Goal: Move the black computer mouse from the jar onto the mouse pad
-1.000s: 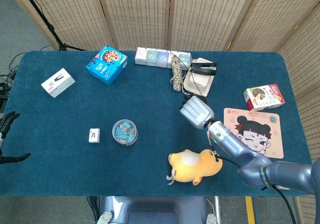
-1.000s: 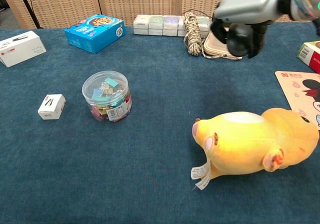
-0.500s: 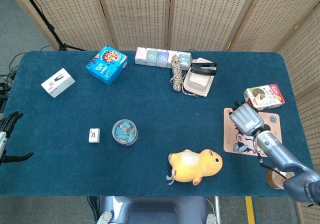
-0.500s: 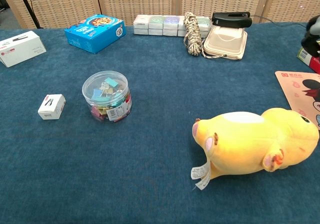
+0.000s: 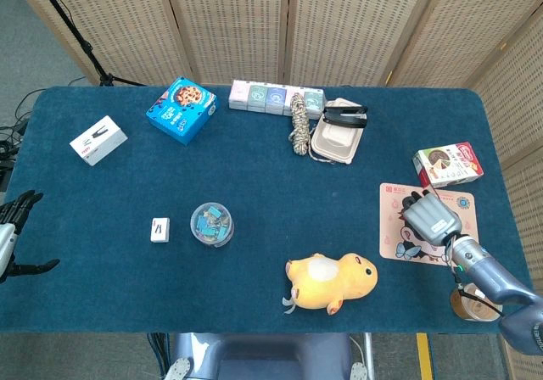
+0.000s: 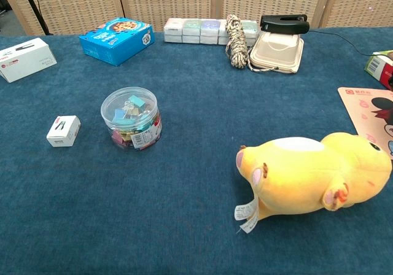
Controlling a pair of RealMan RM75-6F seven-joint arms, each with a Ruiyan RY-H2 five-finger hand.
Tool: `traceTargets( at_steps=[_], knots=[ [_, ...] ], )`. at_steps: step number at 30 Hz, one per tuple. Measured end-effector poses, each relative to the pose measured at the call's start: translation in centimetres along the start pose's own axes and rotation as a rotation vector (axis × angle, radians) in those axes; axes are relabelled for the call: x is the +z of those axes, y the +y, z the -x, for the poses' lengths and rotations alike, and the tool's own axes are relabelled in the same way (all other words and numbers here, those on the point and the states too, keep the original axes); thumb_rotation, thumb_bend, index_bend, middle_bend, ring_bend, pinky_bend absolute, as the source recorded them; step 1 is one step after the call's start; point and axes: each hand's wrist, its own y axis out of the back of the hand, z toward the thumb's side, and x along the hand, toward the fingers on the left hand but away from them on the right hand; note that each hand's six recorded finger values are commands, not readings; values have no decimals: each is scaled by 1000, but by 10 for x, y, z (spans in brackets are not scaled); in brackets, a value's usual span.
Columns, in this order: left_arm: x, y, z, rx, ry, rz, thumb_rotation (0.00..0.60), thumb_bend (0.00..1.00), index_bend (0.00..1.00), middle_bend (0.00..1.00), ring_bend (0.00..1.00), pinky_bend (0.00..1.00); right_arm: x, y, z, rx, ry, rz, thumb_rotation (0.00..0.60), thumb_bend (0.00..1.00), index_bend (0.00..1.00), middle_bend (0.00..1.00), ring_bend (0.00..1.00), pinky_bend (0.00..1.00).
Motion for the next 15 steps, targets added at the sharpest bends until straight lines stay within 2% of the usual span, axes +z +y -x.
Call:
traceTargets(
  at_steps=[10,15],
  knots=[
    [1,-4,-1,-2,11,-17,600,0,0,0,0,0,4,-21,2,-6,103,-30,600,306,641,423,228,310],
    [2,-7,-2,0,19,-30,600,0,0,0,0,0,2,-28,-1,-39,162,-50,600,309,640,422,227,308]
  ],
)
